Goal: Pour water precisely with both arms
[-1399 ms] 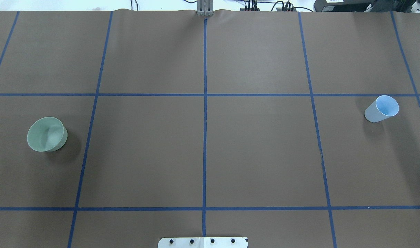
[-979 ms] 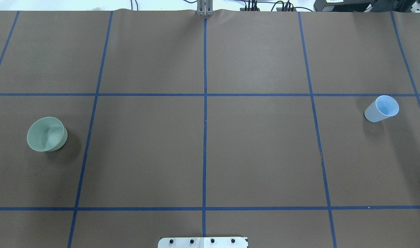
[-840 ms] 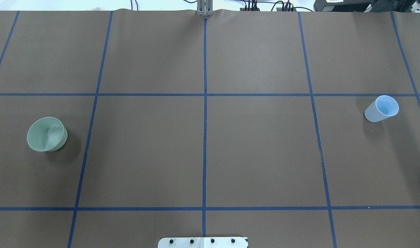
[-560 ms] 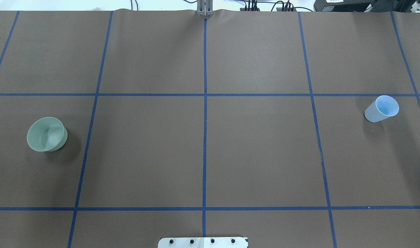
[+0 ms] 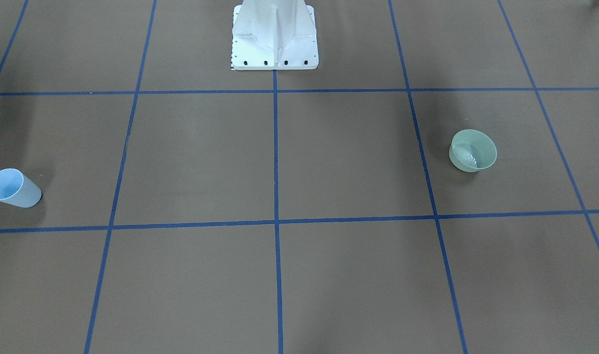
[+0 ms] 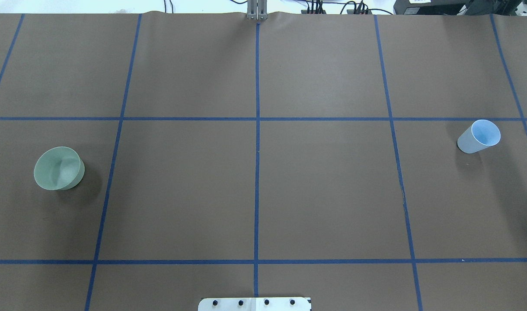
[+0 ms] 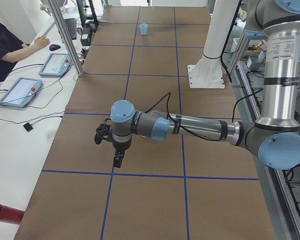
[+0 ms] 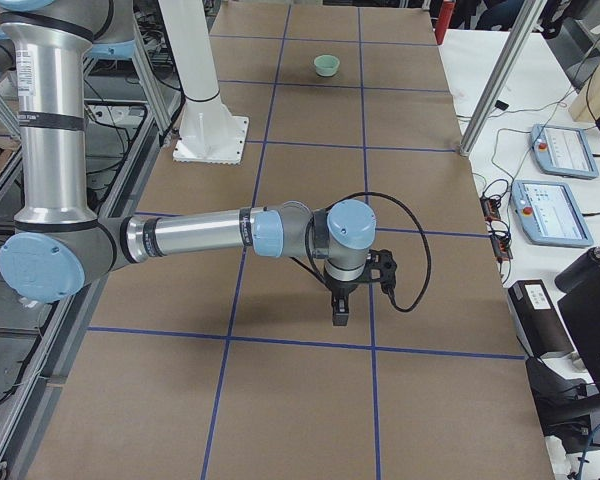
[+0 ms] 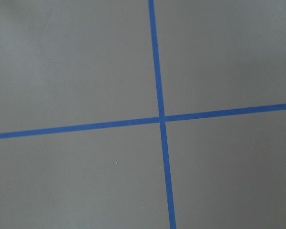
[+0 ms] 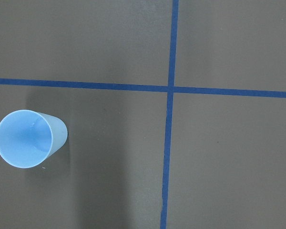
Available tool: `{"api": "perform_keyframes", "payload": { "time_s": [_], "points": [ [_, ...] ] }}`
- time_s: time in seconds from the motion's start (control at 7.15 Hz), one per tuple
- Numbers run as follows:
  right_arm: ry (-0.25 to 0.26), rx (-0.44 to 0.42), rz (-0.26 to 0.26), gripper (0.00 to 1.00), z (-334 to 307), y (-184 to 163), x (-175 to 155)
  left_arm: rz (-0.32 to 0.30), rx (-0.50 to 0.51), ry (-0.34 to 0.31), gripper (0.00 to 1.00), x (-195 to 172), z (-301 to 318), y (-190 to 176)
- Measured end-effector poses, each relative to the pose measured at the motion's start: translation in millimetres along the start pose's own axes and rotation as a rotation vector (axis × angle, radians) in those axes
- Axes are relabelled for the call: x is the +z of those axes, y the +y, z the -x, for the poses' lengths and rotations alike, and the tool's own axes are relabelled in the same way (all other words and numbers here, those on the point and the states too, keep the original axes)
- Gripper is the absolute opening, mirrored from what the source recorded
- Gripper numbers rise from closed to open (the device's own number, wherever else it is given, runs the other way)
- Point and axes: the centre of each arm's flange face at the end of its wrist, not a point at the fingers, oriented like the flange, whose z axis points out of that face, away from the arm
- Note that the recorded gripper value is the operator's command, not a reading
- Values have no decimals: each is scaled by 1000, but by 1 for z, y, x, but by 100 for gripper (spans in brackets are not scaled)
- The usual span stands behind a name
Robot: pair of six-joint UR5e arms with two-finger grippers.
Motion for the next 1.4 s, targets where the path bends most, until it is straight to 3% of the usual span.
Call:
{"api": "perform_keyframes", "payload": {
  "time_s": [0.14, 0.7, 0.98, 1.4],
  "points": [
    [0, -6, -6, 100, 2, -3, -2, -15, -5, 14, 100, 6, -5, -3],
    [4, -14, -7, 100, 7, -11, -3, -8, -265, 177, 100, 65, -119, -5],
    [3, -13, -7, 100, 8, -11, -3, 48, -283, 228, 100, 97, -171, 15],
    [3, -13, -6, 100, 7, -11, -3, 145, -254, 240, 100, 139, -211, 59]
  ]
}}
